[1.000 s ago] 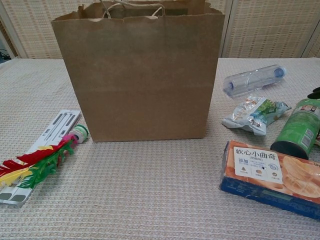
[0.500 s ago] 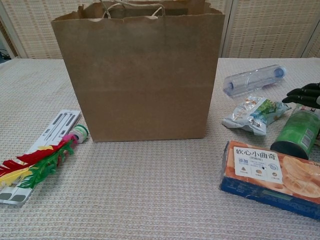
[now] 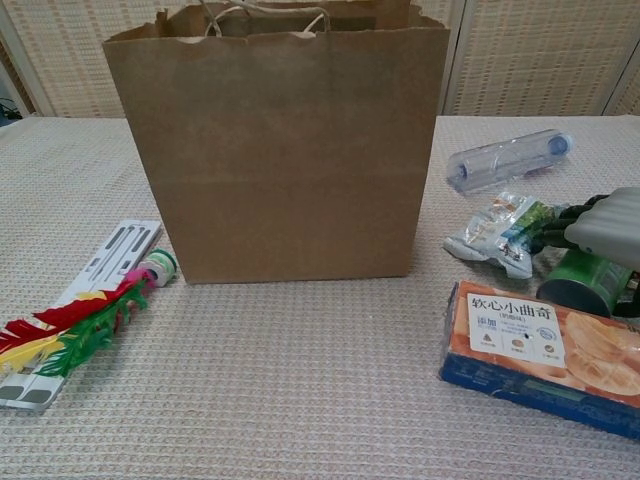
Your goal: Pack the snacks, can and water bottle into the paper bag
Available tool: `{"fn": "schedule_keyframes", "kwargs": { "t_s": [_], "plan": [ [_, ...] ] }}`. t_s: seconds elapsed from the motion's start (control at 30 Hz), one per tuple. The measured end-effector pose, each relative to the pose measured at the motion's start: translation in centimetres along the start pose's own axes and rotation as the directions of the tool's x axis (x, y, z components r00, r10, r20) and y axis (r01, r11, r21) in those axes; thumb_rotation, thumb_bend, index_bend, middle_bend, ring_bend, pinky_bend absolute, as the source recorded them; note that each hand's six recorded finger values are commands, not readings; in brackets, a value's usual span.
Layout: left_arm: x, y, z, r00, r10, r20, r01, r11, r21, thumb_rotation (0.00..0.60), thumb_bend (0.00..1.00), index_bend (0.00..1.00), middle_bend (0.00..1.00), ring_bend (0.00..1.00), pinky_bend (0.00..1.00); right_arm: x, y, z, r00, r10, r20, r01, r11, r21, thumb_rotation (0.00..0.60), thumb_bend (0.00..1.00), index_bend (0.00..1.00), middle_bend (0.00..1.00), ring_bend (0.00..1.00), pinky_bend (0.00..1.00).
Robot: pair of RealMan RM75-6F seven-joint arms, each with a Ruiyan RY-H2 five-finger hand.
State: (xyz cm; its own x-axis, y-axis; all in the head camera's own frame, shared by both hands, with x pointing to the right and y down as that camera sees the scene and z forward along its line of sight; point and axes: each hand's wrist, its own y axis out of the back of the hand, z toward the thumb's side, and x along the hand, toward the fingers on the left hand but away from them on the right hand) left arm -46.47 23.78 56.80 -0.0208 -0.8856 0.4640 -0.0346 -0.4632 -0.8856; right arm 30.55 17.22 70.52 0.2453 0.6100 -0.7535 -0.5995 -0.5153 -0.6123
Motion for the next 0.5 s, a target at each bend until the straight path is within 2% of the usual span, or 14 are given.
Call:
{"fn": "schedule_keyframes", "kwargs": {
  "t_s": [0.03, 0.13, 0.37, 0.5],
  "plan": [
    [0.0, 0.0, 0.0, 1.000, 0.000, 0.000, 0.000, 1.000, 0.000, 0.600, 0.37, 0.00, 0.00, 0.00, 0.00, -0.1, 0.0, 0.0, 1.000, 0.000, 0.002, 0.000, 1.000, 0.001, 0.600, 0.18, 0.46, 0.39, 0.37, 0.42],
    [0.0, 0.0, 0.0, 1.000, 0.000, -0.001, 0.000, 1.000, 0.000, 0.600, 0.37, 0.00, 0.00, 0.00, 0.00, -0.2, 0.0, -0.1, 1.000, -0.010, 0.011, 0.010, 1.000, -0.003, 0.600, 0.22, 0.60, 0.50, 0.52, 0.55],
    [0.0, 0.0, 0.0, 1.000, 0.000, -0.001, 0.000, 1.000, 0.001, 0.600, 0.37, 0.00, 0.00, 0.00, 0.00, 1.0, 1.8, -1.7, 0.996, -0.078, 0.048, 0.080, 0.996, -0.049, 0.600, 0.23, 0.64, 0.52, 0.53, 0.56],
    [0.0, 0.0, 0.0, 1.000, 0.001, -0.002, -0.001, 1.000, 0.001, 0.600, 0.37, 0.00, 0.00, 0.00, 0.00, 2.6, 4.6, -4.0, 0.984, -0.152, 0.093, 0.159, 0.985, -0.069, 0.600, 0.23, 0.64, 0.52, 0.53, 0.56]
  ]
}}
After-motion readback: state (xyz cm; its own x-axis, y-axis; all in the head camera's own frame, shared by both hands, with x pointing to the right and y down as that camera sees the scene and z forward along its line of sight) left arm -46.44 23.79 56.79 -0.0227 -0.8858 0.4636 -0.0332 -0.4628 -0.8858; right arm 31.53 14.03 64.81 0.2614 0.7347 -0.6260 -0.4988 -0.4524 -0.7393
